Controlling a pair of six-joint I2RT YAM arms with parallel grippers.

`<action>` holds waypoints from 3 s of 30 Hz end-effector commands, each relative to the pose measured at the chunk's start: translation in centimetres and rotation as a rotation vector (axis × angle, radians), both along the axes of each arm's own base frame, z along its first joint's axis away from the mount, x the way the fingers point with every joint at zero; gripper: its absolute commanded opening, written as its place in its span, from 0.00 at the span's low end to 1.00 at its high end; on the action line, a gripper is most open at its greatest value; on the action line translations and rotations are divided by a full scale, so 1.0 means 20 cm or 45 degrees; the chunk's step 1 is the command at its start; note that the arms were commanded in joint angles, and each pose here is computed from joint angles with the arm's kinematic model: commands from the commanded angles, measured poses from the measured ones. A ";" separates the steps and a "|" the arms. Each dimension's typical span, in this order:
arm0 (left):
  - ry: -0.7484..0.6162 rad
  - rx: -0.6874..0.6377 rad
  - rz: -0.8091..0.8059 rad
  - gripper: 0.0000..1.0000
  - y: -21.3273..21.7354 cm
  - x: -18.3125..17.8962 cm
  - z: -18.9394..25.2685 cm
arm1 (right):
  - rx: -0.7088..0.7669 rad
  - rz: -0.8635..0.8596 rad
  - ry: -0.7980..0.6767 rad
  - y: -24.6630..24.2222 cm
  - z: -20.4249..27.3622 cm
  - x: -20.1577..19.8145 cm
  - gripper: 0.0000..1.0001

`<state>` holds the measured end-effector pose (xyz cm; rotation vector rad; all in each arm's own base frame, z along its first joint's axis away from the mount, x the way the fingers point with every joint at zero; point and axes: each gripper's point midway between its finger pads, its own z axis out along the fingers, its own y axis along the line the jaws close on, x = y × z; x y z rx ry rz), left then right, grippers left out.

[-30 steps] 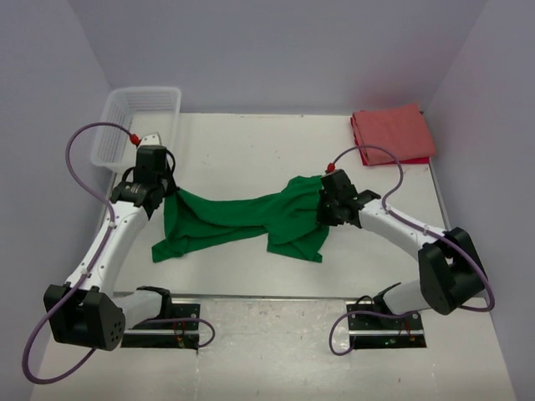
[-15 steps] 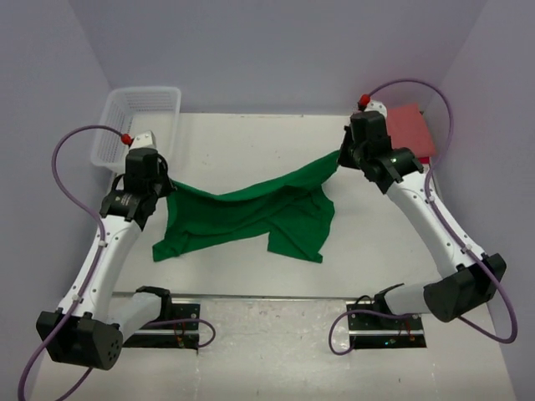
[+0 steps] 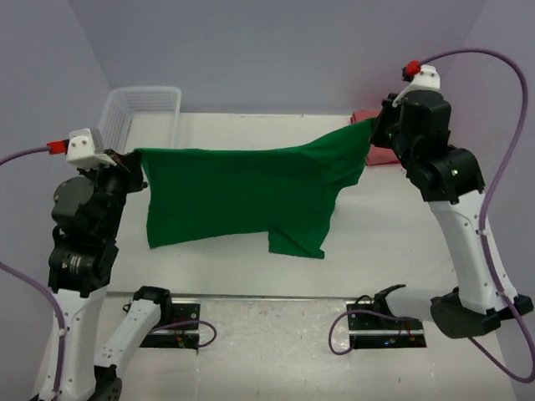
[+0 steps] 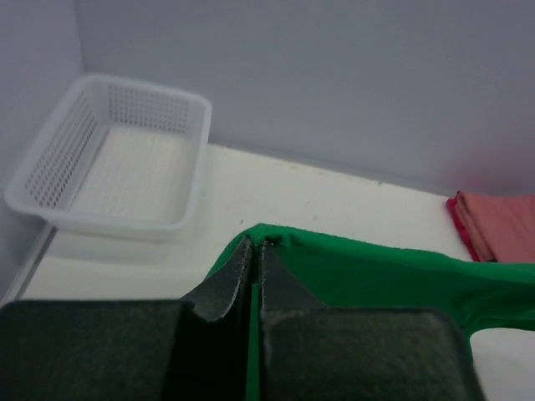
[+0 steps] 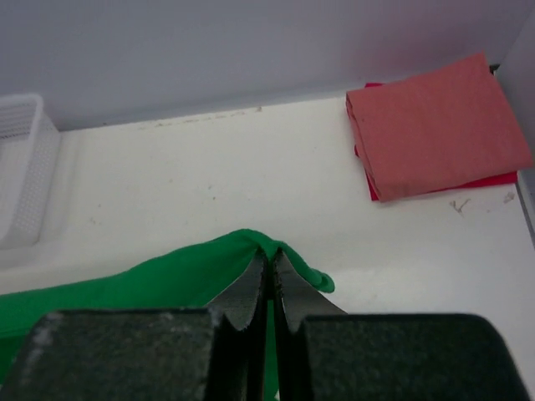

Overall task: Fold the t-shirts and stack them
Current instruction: Flatten out the tshirt

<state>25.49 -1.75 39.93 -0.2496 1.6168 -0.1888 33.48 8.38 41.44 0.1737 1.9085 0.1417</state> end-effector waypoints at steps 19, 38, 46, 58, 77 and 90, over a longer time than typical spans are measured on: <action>-0.807 0.174 -0.428 0.00 -0.21 -0.72 0.92 | 0.260 0.634 -0.726 0.00 1.03 -1.10 0.00; -0.119 0.080 -0.129 0.00 -0.16 0.73 -0.16 | -0.007 0.383 -0.261 0.26 0.43 0.53 0.00; 0.054 0.138 -0.120 0.00 -0.11 1.17 -0.52 | -0.052 0.470 -0.109 0.30 -0.05 1.02 0.00; 0.161 0.120 -0.151 0.00 -0.11 1.56 -0.97 | -0.043 0.592 -0.035 0.35 -0.53 1.39 0.00; 0.322 0.171 -0.051 0.55 -0.04 1.70 -1.26 | -0.004 0.546 0.150 0.25 -0.94 1.51 0.24; 0.413 0.081 0.455 0.97 0.09 1.24 -0.95 | 0.293 0.103 0.517 0.12 -0.85 0.95 0.93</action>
